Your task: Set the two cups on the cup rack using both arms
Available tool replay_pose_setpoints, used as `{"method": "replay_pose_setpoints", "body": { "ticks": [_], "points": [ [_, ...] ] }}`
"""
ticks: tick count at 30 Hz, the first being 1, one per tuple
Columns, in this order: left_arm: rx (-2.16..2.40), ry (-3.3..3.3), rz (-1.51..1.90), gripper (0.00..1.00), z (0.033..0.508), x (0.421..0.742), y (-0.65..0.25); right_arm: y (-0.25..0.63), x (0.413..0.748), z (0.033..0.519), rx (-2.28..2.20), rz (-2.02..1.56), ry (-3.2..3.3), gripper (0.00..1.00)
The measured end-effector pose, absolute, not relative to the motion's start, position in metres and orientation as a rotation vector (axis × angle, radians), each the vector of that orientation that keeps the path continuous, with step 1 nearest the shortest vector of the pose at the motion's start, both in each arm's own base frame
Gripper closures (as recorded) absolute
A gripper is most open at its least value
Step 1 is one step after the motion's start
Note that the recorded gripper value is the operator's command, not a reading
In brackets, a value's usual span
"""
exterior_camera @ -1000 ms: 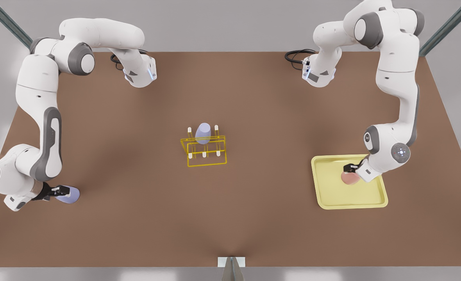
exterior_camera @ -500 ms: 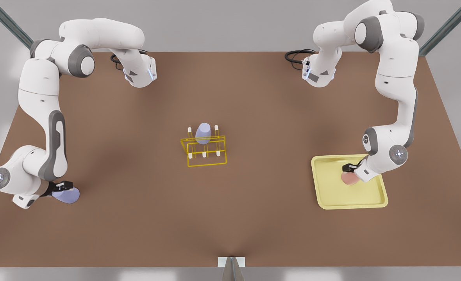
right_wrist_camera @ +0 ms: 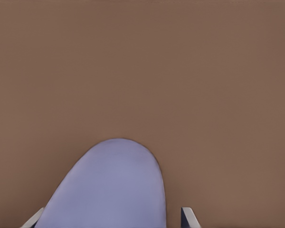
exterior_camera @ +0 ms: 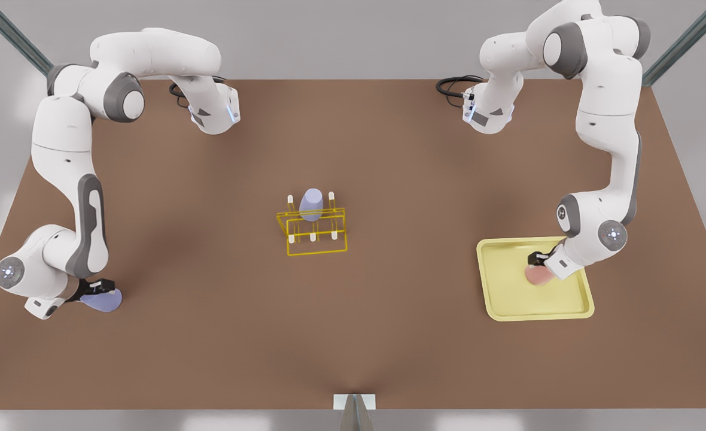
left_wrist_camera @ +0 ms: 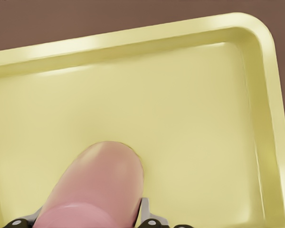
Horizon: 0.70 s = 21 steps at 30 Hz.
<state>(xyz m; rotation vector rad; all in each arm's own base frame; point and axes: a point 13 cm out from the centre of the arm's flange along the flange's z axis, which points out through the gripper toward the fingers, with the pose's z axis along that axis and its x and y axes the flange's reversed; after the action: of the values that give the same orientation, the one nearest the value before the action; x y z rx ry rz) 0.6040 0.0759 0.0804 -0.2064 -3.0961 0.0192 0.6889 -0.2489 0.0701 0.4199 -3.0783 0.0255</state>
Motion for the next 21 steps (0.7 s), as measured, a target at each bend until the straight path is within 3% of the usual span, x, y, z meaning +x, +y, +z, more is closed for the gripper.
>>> {"method": "replay_pose_setpoints", "body": {
  "ticks": [8, 10, 13, 18, 21],
  "points": [
    [-0.293, -3.145, 0.005, 0.21, 0.133, 0.621, 0.025, -0.247, 0.684, 0.068, 0.412, 0.019, -3.075, 0.0],
    [-0.364, -3.135, 0.008, 0.2, 0.144, 0.623, -0.022, -0.246, 0.683, 0.068, 0.411, 0.017, -3.074, 0.0],
    [-0.469, -3.161, 0.015, 0.2, 0.199, 0.654, -0.111, -0.243, 0.684, 0.069, 0.415, 0.015, -3.074, 0.0],
    [-0.578, -3.142, 0.067, 0.2, 0.238, 0.658, -0.302, -0.242, 0.684, 0.07, 0.417, 0.016, -3.073, 0.0],
    [-0.456, -3.127, 0.147, 0.2, 0.248, 0.652, -0.361, -0.24, 0.684, 0.07, 0.419, 0.013, -3.072, 0.0]
  ]
}}
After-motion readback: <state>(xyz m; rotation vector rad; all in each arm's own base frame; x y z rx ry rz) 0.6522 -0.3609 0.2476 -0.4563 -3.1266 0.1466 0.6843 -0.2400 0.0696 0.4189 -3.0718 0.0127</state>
